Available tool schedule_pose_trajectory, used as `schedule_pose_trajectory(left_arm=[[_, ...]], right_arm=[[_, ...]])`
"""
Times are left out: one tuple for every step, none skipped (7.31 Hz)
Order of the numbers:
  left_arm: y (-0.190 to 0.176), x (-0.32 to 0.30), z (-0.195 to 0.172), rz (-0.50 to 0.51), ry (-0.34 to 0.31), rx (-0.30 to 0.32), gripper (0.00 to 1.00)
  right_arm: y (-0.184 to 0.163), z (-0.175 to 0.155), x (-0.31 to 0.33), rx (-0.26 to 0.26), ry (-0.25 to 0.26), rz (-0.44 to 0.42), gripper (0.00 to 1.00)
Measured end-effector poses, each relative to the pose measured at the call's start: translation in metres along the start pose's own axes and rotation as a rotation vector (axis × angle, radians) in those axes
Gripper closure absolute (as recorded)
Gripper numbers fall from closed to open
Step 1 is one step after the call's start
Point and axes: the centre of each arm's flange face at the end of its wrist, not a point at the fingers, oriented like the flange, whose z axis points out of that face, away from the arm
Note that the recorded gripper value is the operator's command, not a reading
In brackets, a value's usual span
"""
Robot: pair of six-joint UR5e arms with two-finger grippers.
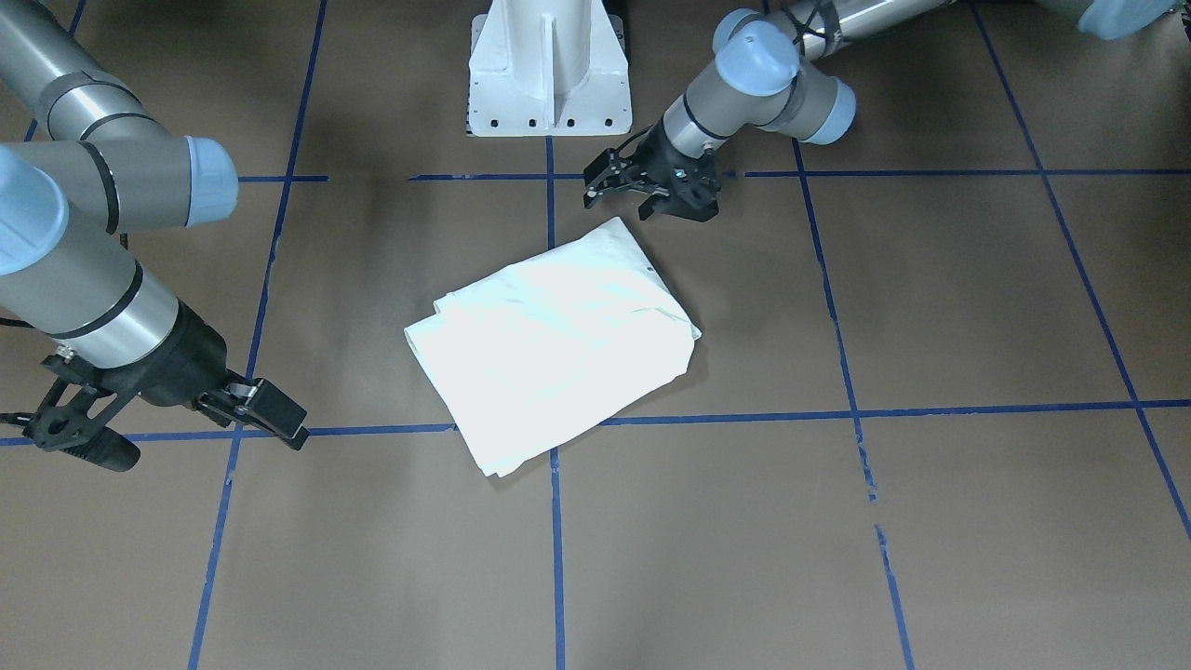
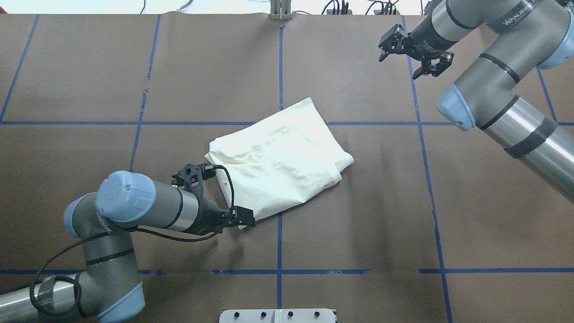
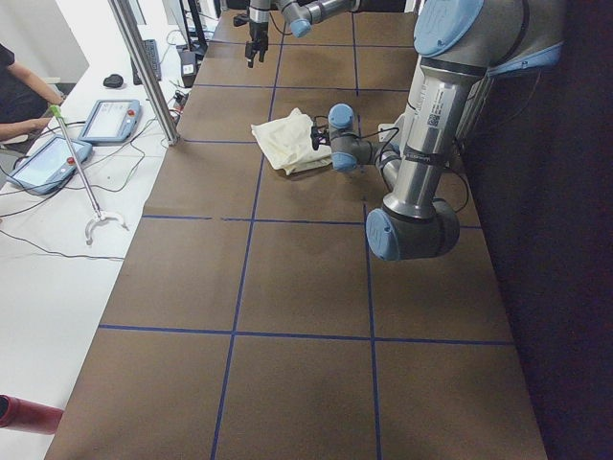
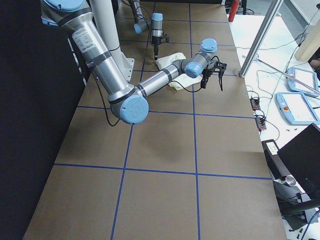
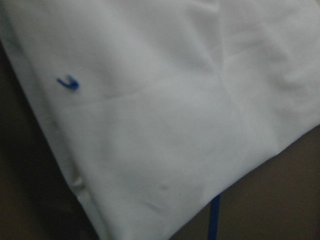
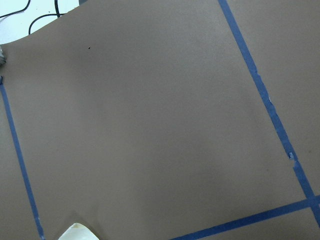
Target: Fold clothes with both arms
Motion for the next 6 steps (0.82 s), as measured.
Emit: schedule_pose_trajectory(left_arm=[[-0.021, -0.015, -0.019, -0.009, -0.01, 0.041, 0.0], [-0.056, -0.035, -0.049, 0.002, -0.026, 0.105, 0.0], [-0.092, -0.058, -0.082, 0.047, -0.059, 0.167, 0.0], [-0.133, -0.082, -0.124, 0.112, -0.119, 0.236, 0.0], [-0.17, -0.103, -0.164, 0.177, -0.194, 0.295, 0.0], [-0.202, -0.126, -0.205, 0.238, -0.283, 0.335, 0.0]], right_arm=[[-0.001, -0.002, 0.008, 0.003, 0.003, -0.016, 0.0], [-0.007, -0.004, 0.024, 0.01, 0.014, -0.048, 0.0], [-0.017, -0.006, 0.046, 0.017, 0.033, -0.093, 0.0], [-0.032, -0.009, 0.076, 0.026, 0.062, -0.154, 0.0], [-0.051, -0.016, 0.111, 0.032, 0.103, -0.219, 0.0], [-0.072, -0.029, 0.151, 0.035, 0.148, -0.287, 0.0]])
